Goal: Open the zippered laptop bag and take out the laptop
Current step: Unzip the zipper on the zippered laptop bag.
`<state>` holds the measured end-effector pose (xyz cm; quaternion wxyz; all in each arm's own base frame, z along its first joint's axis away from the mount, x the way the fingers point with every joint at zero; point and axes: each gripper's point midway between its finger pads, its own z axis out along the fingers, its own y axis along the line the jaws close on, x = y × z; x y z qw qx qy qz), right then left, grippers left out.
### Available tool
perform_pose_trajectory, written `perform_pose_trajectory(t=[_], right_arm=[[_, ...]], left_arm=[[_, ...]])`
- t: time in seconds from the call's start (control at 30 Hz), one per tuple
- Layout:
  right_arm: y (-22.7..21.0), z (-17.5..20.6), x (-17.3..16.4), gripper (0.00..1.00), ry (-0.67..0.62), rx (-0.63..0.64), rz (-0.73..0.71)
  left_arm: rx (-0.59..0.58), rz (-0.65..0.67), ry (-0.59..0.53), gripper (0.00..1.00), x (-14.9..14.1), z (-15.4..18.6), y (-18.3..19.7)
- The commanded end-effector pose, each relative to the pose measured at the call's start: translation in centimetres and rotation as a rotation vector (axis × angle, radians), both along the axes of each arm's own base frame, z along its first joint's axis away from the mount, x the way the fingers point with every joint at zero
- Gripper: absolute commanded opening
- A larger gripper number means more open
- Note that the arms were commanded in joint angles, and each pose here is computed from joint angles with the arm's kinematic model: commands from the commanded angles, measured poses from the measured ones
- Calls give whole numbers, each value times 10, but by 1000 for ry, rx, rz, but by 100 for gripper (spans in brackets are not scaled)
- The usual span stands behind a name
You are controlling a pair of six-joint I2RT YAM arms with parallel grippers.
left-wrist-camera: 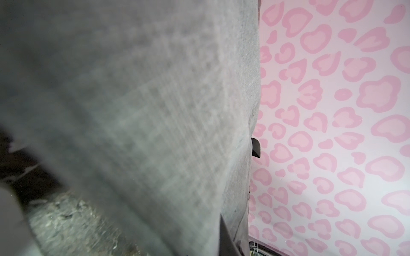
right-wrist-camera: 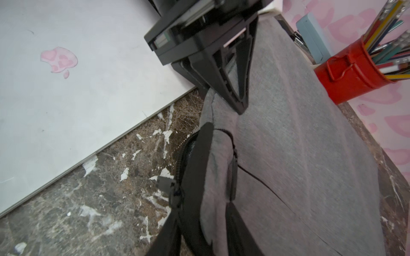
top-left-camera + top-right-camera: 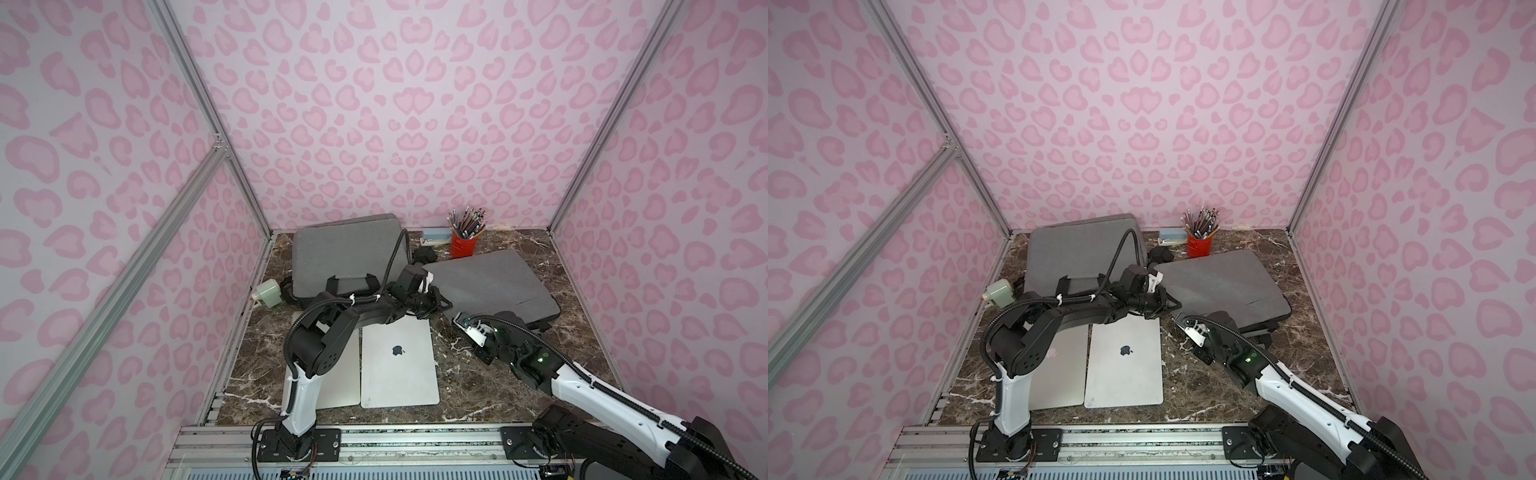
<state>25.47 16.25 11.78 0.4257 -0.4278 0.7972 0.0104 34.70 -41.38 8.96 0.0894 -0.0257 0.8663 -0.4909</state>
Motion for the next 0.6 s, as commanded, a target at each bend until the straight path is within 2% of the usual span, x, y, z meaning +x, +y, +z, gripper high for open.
perform_pose_trajectory(t=[0.0, 0.1, 0.27, 0.4, 0.57], right_arm=[[0, 23, 6, 48, -41, 58, -48], [2, 47, 7, 53, -58, 129, -81], [-2, 79, 11, 55, -29, 261, -216], [-11, 74, 11, 57, 77, 305, -406], [-12, 54, 5, 57, 198, 471, -671]], left_arm=[[-3, 5, -62, 12, 9, 17, -1], [14, 11, -66, 12, 11, 18, 0], [65, 27, -102, 10, 16, 25, 5], [111, 36, -150, 9, 19, 37, 12], [126, 39, -159, 9, 19, 39, 15]])
